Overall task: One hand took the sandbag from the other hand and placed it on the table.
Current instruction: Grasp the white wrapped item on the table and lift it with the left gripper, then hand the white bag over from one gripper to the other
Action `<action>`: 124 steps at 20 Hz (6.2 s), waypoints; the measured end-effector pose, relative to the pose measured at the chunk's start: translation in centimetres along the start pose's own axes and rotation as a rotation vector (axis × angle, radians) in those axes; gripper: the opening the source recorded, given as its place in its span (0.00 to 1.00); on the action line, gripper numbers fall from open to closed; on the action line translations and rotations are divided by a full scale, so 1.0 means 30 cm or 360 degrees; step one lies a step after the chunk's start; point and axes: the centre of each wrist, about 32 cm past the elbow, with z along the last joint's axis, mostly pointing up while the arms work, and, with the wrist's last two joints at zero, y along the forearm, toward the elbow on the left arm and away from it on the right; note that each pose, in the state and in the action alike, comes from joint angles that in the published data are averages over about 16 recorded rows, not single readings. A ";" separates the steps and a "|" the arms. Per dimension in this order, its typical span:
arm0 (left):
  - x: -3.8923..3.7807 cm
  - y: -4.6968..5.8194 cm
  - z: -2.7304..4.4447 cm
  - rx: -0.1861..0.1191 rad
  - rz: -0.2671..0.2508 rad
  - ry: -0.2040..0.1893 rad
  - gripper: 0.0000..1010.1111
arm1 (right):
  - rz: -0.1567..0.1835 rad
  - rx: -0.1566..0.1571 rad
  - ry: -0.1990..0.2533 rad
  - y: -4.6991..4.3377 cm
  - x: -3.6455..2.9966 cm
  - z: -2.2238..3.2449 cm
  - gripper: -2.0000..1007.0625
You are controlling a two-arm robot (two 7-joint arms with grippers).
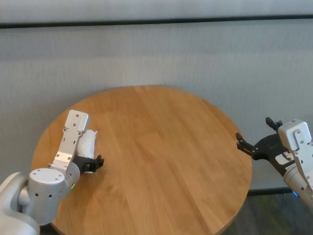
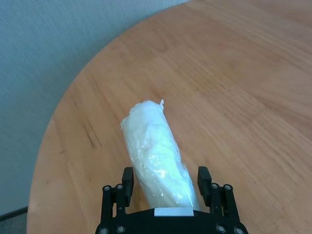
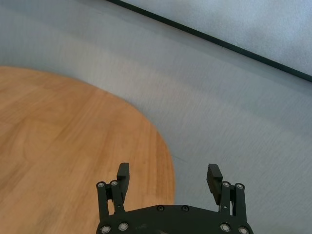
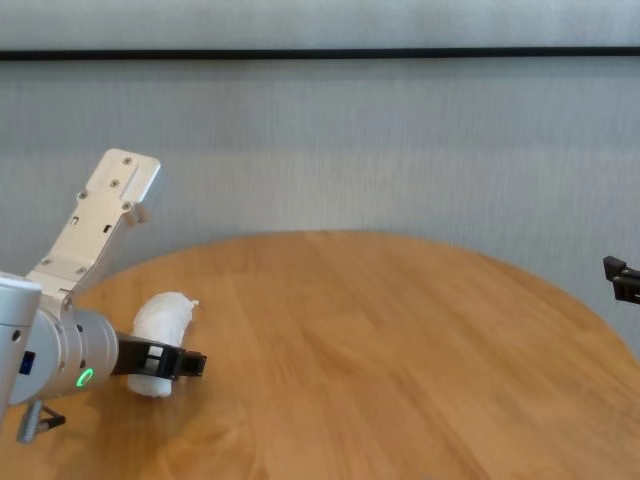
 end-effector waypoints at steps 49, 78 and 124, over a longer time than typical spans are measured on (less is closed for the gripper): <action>-0.005 0.004 0.002 -0.0015 0.0016 -0.0012 0.41 | 0.0000 0.0000 0.0000 0.000 0.000 0.000 0.99; -0.042 0.059 -0.005 -0.0658 -0.0119 -0.0143 0.41 | 0.0000 0.0000 0.0000 0.000 0.000 0.000 0.99; -0.168 0.165 0.169 -0.1009 -0.0611 -0.0350 0.41 | 0.0000 0.0000 0.0000 0.000 0.000 0.000 0.99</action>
